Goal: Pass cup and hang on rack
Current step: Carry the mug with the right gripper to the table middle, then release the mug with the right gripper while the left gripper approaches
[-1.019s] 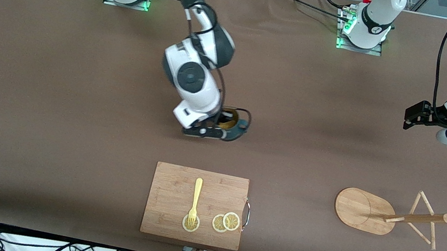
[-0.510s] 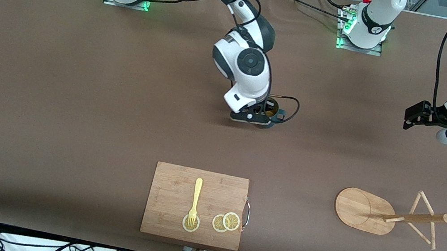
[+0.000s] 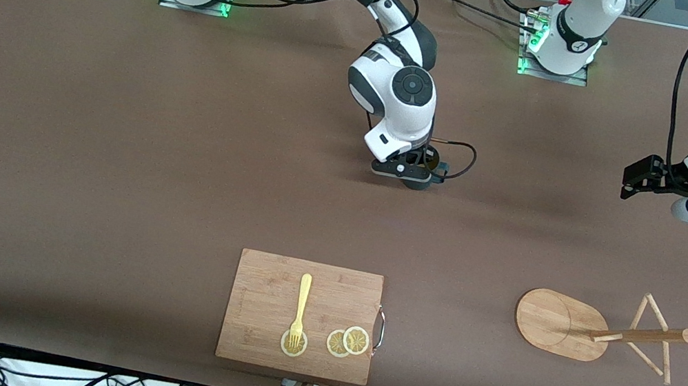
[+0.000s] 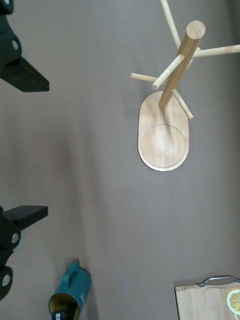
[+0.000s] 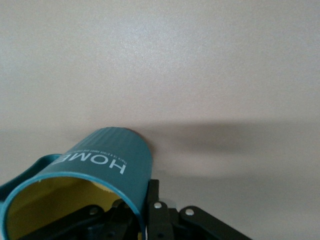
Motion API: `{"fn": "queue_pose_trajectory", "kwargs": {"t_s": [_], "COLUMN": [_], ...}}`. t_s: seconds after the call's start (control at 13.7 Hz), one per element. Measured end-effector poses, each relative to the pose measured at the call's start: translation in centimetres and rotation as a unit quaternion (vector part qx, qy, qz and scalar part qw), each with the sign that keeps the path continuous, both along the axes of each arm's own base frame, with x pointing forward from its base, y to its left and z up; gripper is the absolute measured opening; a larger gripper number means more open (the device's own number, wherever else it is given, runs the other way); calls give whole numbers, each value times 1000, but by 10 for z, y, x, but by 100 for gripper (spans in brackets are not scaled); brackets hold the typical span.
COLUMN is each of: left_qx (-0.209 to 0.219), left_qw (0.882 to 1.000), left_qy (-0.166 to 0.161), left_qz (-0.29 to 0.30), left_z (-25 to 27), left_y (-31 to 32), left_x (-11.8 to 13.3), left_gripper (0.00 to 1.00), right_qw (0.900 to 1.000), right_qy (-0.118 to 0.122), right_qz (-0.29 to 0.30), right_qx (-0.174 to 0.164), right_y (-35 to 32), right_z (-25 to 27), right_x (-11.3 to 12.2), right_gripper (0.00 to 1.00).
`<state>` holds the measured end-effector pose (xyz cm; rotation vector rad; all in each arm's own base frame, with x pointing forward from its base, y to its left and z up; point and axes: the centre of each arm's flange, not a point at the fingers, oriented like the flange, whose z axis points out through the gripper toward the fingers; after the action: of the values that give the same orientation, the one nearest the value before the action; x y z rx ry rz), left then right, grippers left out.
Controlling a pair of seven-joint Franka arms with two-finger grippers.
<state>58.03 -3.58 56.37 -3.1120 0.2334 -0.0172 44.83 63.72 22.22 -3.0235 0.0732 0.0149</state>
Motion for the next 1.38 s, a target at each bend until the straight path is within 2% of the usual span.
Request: {"fn": "queue_pose_trajectory", "kwargs": {"t_s": [0.36,0.66,0.87,1.02,1.16,1.31,1.38], "left_qx": [0,-1,-1,-12,-58,-74,-78], "left_qw": [1000,1000,1000,1000,996,987,982], "left_qy": [0,-1,-3,15,68,133,155], "left_qz": [-2,-24,-23,-21,-24,-45,-70], "left_z": [0,1,5,5,-5,-23,-32], "left_y": [-1,-26,-25,-26,-39,-48,-50], "left_x": [0,-2,-2,-6,-17,-27,-29], "left_gripper": [100,100,100,100,100,100,100], "right_qw": [1000,999,996,995,996,997,997], "right_qy": [1,2,16,17,14,13,15], "right_qz": [-4,-30,-78,-93,-82,-66,-55], "right_qx": [-10,-14,-39,-42,-44,-49,-49], "right_y": [-3,-34,-105,-161,-215,-270,-299], "right_z": [17,105,184,221,246,270,283], "right_x": [8,42,85,116,136,143,143], "right_gripper": [60,100,100,100,100,100,100]}}
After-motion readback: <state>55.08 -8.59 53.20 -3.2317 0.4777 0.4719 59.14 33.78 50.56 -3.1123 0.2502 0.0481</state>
